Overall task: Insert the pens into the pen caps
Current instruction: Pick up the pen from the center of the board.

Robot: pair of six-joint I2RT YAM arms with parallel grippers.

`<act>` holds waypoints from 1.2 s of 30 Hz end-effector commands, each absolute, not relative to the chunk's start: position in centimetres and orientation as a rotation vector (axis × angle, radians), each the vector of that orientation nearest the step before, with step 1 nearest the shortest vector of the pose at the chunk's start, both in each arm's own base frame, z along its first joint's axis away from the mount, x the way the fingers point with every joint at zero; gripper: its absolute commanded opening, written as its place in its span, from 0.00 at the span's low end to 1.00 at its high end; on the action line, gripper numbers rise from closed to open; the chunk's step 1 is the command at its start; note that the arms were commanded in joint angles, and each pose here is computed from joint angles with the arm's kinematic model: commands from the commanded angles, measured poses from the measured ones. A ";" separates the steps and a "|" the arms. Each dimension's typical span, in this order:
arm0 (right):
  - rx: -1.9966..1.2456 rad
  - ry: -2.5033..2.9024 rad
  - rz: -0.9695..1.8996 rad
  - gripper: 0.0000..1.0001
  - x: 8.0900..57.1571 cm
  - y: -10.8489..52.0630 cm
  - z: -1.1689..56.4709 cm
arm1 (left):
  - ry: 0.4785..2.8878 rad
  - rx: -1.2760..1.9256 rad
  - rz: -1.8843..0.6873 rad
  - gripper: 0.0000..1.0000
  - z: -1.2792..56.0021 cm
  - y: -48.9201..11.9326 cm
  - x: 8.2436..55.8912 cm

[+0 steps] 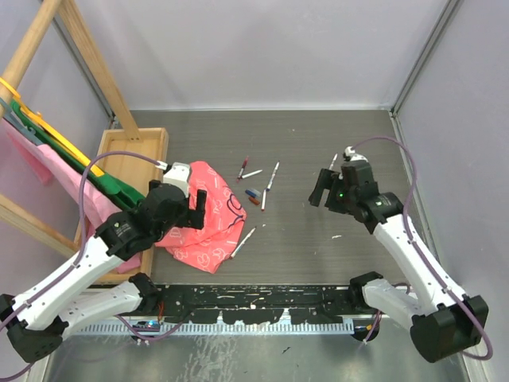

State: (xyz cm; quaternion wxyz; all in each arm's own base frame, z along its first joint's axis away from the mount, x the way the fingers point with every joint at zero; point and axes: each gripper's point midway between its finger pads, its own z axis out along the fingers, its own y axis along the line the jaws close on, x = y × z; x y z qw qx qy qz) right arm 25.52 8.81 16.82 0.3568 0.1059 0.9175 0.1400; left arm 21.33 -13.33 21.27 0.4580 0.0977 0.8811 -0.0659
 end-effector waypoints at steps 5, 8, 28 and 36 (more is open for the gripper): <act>0.354 2.338 0.341 0.86 26.3 14.7 15.5 | 2.141 0.243 -0.156 0.98 22.9 -13.0 21.5; 0.358 2.347 0.359 0.86 25.7 17.3 14.5 | 2.172 0.240 -0.102 0.98 22.7 -11.6 20.8; 0.334 2.429 0.252 0.82 23.2 29.9 8.3 | 2.140 0.230 -0.194 0.98 22.5 -10.8 18.8; 0.328 2.461 0.191 0.74 22.9 31.4 6.4 | 2.141 0.233 -0.201 0.98 22.4 -11.0 18.9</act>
